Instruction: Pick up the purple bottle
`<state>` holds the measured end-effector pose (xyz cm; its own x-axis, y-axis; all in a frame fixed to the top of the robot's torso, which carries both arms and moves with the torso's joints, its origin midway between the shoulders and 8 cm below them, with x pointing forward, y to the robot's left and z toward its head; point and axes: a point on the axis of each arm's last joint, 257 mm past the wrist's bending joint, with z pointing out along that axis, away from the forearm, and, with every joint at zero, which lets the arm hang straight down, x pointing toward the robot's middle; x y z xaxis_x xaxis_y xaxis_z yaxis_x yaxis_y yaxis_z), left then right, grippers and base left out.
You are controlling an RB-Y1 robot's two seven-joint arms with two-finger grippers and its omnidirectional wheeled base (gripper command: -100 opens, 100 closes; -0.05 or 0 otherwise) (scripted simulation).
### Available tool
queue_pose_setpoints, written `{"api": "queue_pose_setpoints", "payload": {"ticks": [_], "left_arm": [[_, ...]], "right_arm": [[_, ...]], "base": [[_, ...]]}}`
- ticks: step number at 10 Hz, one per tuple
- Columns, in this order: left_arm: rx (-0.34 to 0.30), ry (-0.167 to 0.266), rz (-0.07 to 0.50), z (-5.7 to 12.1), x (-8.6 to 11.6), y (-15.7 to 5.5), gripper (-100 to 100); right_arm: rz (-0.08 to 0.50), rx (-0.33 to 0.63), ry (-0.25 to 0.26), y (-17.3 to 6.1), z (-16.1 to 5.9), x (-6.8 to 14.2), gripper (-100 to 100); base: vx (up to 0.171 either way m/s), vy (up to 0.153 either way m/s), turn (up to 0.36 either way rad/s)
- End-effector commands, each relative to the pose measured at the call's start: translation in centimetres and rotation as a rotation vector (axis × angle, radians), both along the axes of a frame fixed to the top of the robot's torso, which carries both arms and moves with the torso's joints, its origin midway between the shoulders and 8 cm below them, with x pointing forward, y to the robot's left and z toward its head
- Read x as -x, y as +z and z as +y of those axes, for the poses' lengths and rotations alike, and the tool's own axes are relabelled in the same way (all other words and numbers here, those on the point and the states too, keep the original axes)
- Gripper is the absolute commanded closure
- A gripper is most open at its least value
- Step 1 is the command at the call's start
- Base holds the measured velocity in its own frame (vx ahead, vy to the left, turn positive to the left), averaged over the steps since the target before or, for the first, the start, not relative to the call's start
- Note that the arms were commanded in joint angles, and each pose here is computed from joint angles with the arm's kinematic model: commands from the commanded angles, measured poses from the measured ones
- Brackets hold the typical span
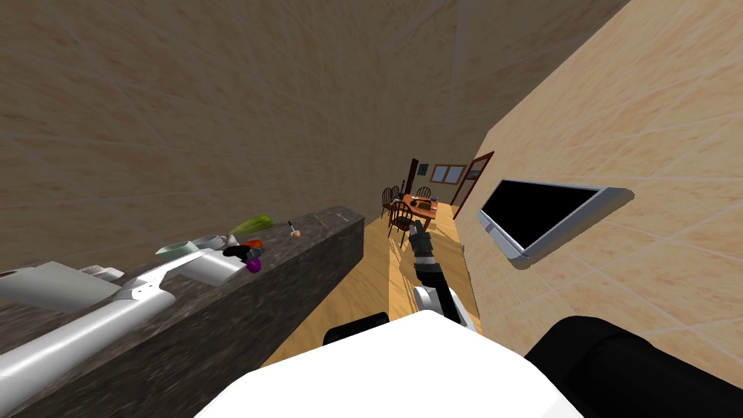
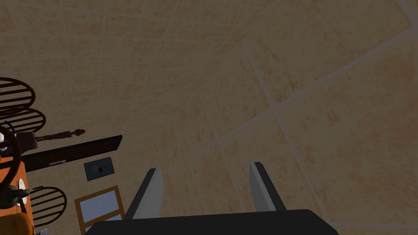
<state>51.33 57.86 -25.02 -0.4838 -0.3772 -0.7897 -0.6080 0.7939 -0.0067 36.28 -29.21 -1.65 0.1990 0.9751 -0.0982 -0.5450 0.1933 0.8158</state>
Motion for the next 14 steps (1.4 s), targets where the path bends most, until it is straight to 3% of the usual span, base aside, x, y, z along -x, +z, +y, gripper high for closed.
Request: {"api": "queue_pose_setpoints", "payload": {"ticks": [1,2,4,5,9,10,11,13,14], "left_arm": [[0.003,-0.003,-0.013,0.7,-0.1,0.1,-100],[-0.001,0.019,-0.012,2.7,0.5,0.5,-100],[-0.001,0.011,-0.016,2.4,0.2,0.5,-100],[0.001,0.009,-0.019,2.4,0.2,0.5,100],[0.0,0.011,-0.017,2.4,0.2,0.5,100],[0.0,0.011,-0.018,2.4,0.2,0.5,0],[0.003,-0.003,-0.013,0.7,-0.1,0.1,100],[0.003,-0.012,-0.005,-1.1,-0.2,-0.2,100],[0.006,-0.031,-0.012,-3.0,-0.7,-0.2,100]], "right_arm": [[0.0,0.0,0.0,0.0,0.0,0.0,0],[0.0,0.0,0.0,0.0,0.0,0.0,0],[0.0,0.0,0.0,0.0,0.0,0.0,0],[0.0,0.0,0.0,0.0,0.0,0.0,0],[0.0,0.0,0.0,0.0,0.0,0.0,0],[0.0,0.0,0.0,0.0,0.0,0.0,0],[0.0,0.0,0.0,0.0,0.0,0.0,0],[0.0,0.0,0.0,0.0,0.0,0.0,0],[0.0,0.0,0.0,0.0,0.0,0.0,0]], "base": [[0.01,-0.056,0.01],[0.008,-0.073,0.008],[0.007,-0.043,0.008],[0.0,0.0,0.0],[0.0,0.0,0.003],[0.0,0.0,0.0],[-0.01,0.051,-0.003],[-0.016,0.108,-0.025],[-0.025,0.089,-0.005]]}}
